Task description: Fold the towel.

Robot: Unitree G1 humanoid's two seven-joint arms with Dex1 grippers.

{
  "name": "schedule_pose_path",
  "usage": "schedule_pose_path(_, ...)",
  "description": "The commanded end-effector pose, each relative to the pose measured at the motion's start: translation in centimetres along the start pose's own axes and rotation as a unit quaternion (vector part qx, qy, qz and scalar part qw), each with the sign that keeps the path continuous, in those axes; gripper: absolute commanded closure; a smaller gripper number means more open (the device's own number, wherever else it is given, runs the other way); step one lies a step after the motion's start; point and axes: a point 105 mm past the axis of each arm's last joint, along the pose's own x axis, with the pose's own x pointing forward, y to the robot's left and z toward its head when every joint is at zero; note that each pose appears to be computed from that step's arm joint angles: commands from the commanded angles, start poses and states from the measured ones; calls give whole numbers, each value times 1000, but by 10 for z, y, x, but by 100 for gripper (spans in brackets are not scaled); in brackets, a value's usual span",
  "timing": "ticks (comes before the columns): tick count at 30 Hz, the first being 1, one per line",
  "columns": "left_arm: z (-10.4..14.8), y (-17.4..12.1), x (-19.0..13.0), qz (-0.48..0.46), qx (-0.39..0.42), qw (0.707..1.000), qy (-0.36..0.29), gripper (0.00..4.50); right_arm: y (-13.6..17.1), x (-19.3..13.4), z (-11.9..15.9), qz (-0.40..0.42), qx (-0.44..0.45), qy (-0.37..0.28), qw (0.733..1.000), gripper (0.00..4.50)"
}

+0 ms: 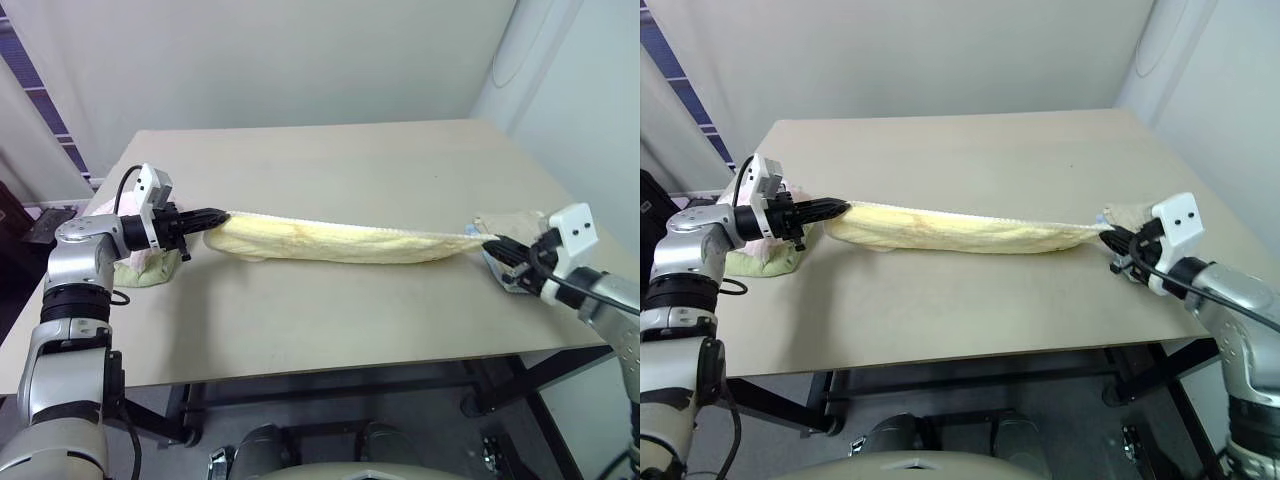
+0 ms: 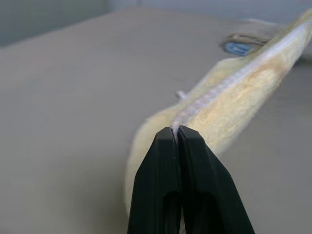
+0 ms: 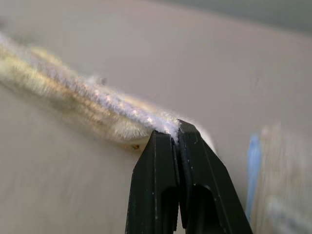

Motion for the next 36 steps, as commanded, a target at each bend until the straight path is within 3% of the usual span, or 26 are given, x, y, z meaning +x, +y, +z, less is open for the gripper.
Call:
schedule_pose_path(1, 6, -23, -10, -52, 7, 998, 28, 447, 14, -12, 10, 33, -26, -8, 999, 450)
schedule_pose_path(6, -6, -58, -26, -119, -26, 990, 65, 447, 20, -26, -1, 49, -24, 11, 998, 450)
schedule_pose_path(13, -30, -82, -43, -151, -52, 979, 128, 447, 38, -50, -15, 95, -34, 36, 994, 450)
schedule_pose_path(23, -48, -107, -52, -184, -87, 966, 163, 447, 54, -74, -35, 141, -49, 88, 985, 450)
schedule_pose_path(31, -44, -103, -60, -174, -95, 967, 163, 447, 59, -78, -38, 157, -49, 93, 982, 450)
schedule_pose_path(36, -36, -75, -37, -120, -106, 981, 108, 447, 45, -54, -36, 131, -36, 72, 988, 450)
